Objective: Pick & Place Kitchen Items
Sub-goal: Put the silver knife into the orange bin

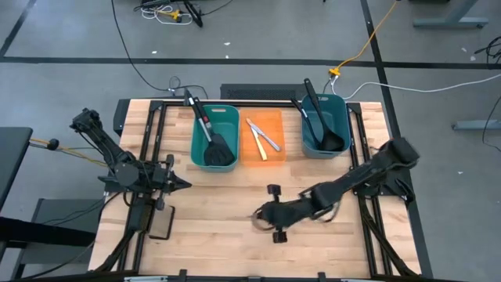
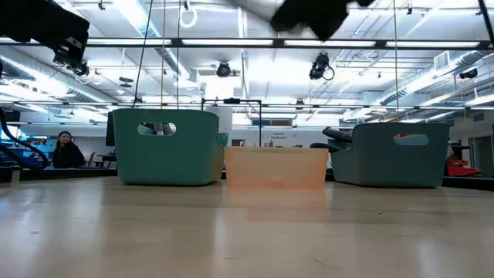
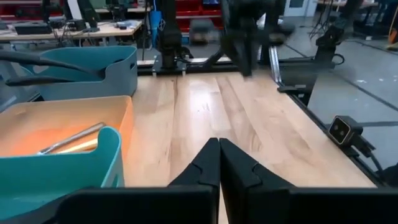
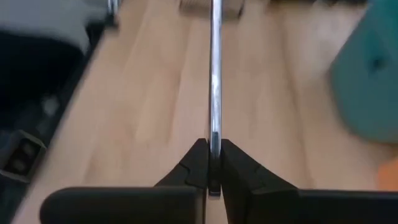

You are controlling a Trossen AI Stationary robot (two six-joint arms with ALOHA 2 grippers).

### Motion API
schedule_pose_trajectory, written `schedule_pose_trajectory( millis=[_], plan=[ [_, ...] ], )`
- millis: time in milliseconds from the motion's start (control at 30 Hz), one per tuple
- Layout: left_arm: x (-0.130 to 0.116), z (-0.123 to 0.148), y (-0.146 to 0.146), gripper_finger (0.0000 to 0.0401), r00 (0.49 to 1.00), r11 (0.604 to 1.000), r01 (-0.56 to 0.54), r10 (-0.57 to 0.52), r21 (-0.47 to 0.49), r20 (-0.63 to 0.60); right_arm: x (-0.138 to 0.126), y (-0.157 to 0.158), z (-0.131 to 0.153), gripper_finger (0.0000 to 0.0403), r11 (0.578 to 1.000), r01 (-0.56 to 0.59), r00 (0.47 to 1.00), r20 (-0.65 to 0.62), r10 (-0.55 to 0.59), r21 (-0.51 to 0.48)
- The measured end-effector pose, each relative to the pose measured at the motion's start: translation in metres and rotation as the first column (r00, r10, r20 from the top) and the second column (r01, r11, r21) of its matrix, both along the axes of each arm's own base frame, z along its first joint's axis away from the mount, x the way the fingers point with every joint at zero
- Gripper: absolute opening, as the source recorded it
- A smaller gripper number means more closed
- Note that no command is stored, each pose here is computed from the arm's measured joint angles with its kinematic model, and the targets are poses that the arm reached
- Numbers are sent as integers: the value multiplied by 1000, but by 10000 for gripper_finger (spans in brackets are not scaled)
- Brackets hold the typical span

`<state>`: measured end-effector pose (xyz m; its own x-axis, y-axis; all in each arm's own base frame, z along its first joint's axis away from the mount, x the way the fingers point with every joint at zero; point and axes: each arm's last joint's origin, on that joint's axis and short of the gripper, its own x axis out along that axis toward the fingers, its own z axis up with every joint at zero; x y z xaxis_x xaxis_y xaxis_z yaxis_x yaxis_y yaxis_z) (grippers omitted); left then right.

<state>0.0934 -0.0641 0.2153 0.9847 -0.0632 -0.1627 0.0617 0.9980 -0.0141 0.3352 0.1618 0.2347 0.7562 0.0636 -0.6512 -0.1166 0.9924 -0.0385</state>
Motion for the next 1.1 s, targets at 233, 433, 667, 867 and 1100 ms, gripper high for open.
schedule_pose_trajectory(
  millis=[233, 433, 667, 867, 1100],
  plan=[
    [-5, 7, 5, 3, 998, 999, 7, -11, 54, 63, -61, -29, 26, 25, 999, 6, 967, 254, -18, 48],
    [-19, 14, 19, 2, 989, 1000, 4, -6, 12, 147, -109, -54, 43, 25, 997, -50, 880, 475, 15, 61],
    [-26, 3, 26, 2, 981, 999, 6, 4, -52, 195, -162, -87, 42, 25, 996, 5, 775, 629, -61, 91],
    [-26, 0, 25, 2, 984, 999, 18, -12, -33, 180, -193, -109, 34, 25, 997, 14, 710, 701, -68, 81],
    [-25, -1, 27, 1, 983, 998, -42, 48, -38, 179, -219, -130, 16, 25, 995, 20, 639, 764, -91, 101]
  ],
)
